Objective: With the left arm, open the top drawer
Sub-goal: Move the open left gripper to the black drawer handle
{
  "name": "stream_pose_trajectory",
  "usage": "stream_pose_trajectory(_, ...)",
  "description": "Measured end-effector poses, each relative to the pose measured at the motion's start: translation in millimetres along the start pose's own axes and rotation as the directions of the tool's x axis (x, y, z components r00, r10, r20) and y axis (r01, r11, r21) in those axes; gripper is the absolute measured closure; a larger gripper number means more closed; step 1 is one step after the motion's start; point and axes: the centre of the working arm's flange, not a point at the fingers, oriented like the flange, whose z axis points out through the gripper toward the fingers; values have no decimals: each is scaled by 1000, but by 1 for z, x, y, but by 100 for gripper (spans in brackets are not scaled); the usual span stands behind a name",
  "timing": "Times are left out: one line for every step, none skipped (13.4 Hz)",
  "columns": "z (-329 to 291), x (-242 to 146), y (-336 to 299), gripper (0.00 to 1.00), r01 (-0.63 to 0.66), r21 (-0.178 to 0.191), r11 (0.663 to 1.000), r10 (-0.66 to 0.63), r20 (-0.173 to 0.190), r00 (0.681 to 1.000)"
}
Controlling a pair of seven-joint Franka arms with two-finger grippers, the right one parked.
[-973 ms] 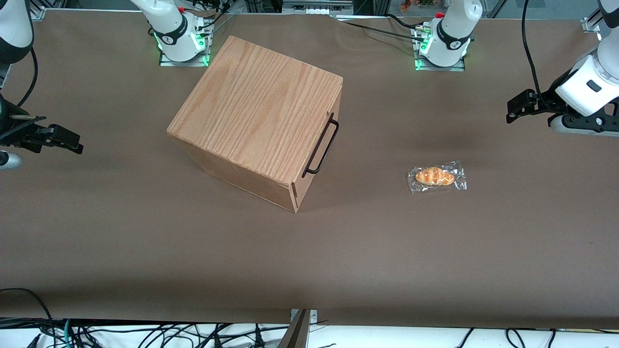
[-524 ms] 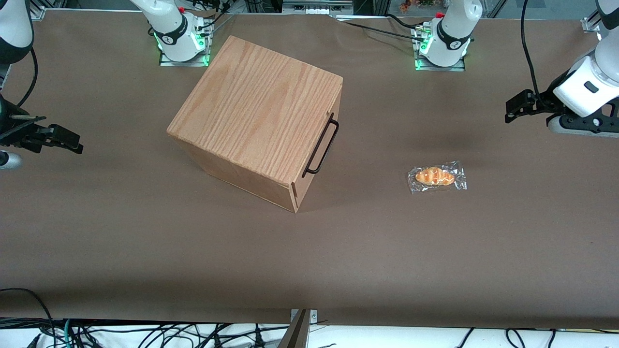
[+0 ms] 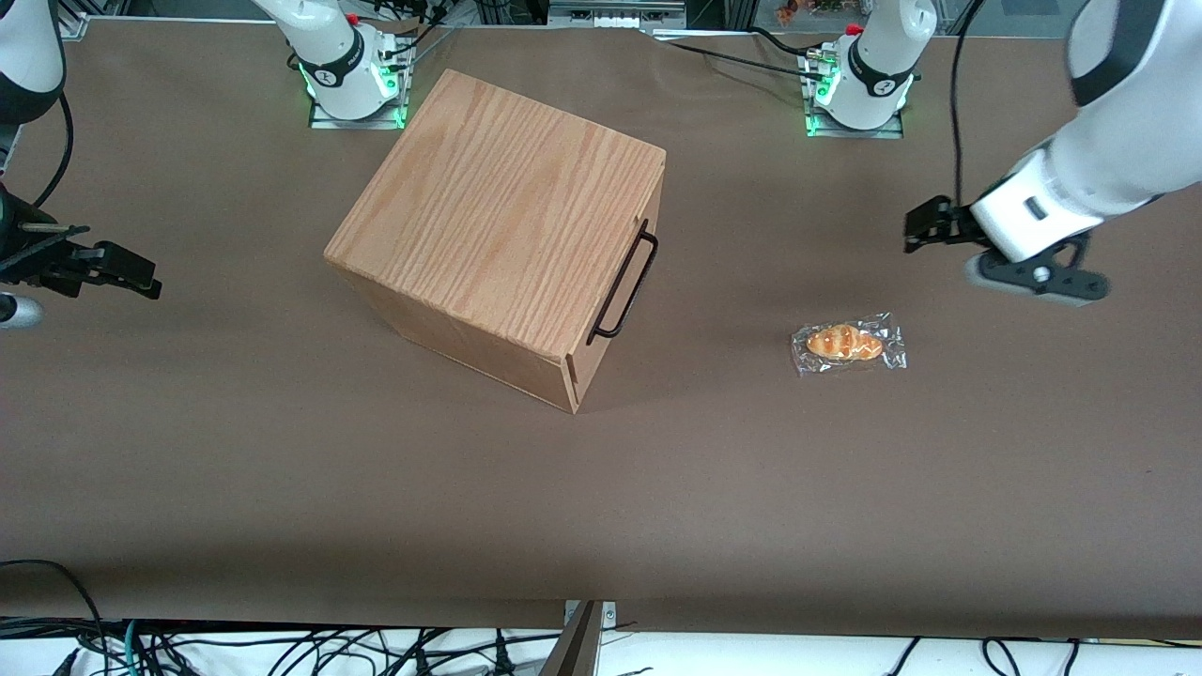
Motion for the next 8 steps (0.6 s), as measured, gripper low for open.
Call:
stream_pose_trajectory(7,14,22,0,-39,-1,999,39,4,999)
stream_pose_trajectory(16,29,45,0,-77,-5,997,77,7,997)
stream_pose_trajectory(25,43,67,0,-109,-18,994,109,10,994)
stream_pose_trajectory(34,55,86,0,-135,-38,990,135,13,991)
stream_pose_trajectory(41,64,103,0,-153,-71,986,154,8,988)
stream_pose_trajectory(46,71,118,0,-163,-120,979,163,-11,987)
stream_pose_trajectory(47,77,128,0,-166,-168,972,162,-35,986)
stream_pose_trajectory(49,81,134,0,-166,-204,965,159,-53,986)
